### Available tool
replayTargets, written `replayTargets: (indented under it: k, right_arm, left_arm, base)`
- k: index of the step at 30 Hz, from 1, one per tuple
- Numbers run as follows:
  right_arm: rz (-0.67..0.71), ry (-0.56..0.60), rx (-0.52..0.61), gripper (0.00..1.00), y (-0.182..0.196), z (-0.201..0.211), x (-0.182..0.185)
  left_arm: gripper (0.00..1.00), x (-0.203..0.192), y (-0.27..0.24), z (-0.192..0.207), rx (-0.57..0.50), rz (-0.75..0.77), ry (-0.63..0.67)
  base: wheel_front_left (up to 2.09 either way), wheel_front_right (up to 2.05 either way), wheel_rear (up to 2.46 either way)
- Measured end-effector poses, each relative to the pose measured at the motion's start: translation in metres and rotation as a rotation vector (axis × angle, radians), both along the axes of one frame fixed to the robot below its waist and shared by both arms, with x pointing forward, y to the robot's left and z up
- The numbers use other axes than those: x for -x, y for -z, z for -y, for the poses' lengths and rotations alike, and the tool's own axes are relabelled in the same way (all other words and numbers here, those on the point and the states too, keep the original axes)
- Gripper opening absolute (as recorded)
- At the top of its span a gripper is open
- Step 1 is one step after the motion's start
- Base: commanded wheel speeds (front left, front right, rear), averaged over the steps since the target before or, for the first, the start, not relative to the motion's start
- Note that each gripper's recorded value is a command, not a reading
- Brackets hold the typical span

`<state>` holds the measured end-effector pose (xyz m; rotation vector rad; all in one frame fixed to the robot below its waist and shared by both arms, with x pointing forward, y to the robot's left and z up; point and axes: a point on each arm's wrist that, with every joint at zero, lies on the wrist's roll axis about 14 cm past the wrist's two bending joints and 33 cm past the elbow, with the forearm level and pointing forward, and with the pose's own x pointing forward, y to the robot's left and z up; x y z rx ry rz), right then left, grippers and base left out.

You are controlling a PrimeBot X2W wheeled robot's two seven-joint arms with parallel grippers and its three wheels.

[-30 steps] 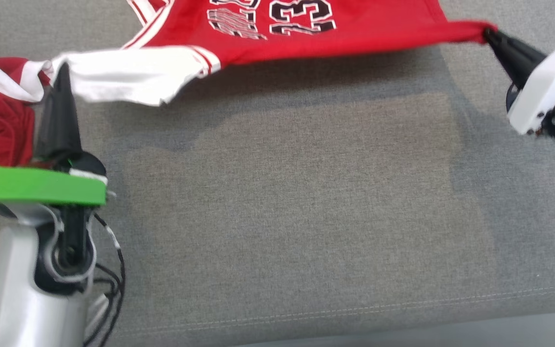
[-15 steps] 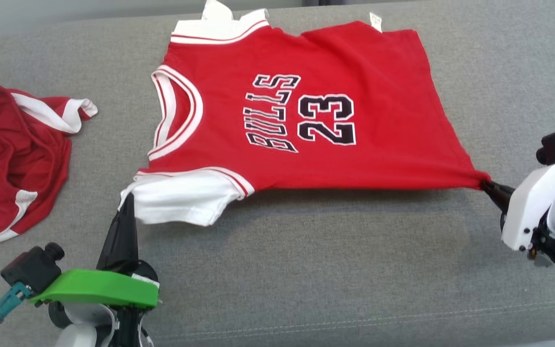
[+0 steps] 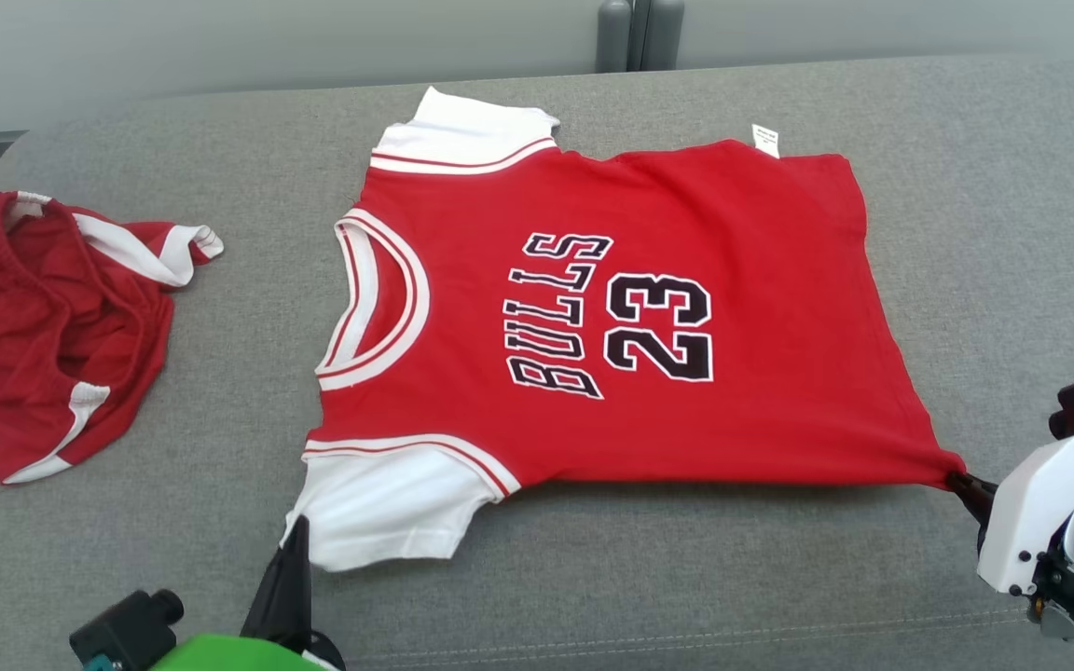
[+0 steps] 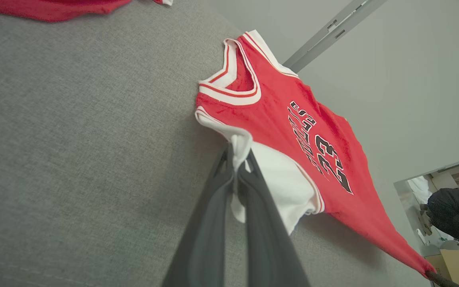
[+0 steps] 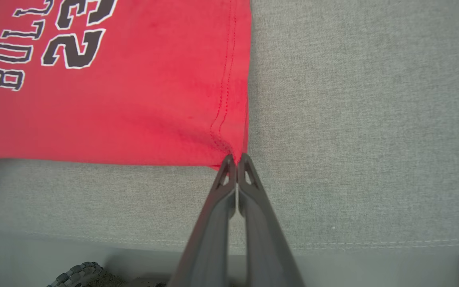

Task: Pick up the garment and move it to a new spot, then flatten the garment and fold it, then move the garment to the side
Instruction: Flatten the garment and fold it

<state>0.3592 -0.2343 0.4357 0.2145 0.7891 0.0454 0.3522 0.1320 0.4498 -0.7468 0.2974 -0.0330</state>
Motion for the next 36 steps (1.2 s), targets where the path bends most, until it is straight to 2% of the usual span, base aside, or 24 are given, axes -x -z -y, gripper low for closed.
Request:
replayTargets:
  k: [10, 14, 18, 23, 25, 31, 36]
  right_arm:
    - [-0.021, 0.036, 0.026, 0.0, 0.009, 0.007, 0.014]
    - [-0.023, 0.036, 0.024, 0.0, 0.012, 0.003, 0.015]
    - [0.002, 0.045, -0.03, 0.0, 0.007, -0.007, 0.011]
    - [0.048, 0.048, -0.081, 0.0, -0.005, -0.015, -0.004]
    - [0.082, 0.052, -0.093, 0.0, -0.013, -0.015, -0.017]
    - [0.122, 0.058, -0.118, 0.0, -0.02, -0.018, -0.043]
    - [0.144, 0.067, -0.13, 0.0, -0.018, -0.02, -0.064]
  left_arm:
    - [0.0, 0.051, 0.022, 0.0, 0.034, -0.182, 0.014]
    - [0.0, 0.06, 0.018, 0.0, 0.048, -0.198, 0.019]
    - [0.0, 0.055, 0.006, 0.004, 0.071, -0.166, 0.032]
    - [0.0, 0.016, -0.021, 0.018, 0.082, -0.066, 0.099]
    - [0.0, -0.01, -0.031, 0.022, 0.041, -0.028, 0.132]
    - [0.0, -0.056, -0.033, 0.033, -0.055, -0.022, 0.202]
    - [0.0, -0.09, -0.032, 0.042, -0.091, -0.02, 0.228]
  base:
    - [0.0, 0.0, 0.0]
    - [0.0, 0.0, 0.0]
    - [0.0, 0.0, 0.0]
    - [0.0, 0.0, 0.0]
    - [0.0, 0.0, 0.0]
    - [0.0, 0.0, 0.0]
    - [0.0, 0.0, 0.0]
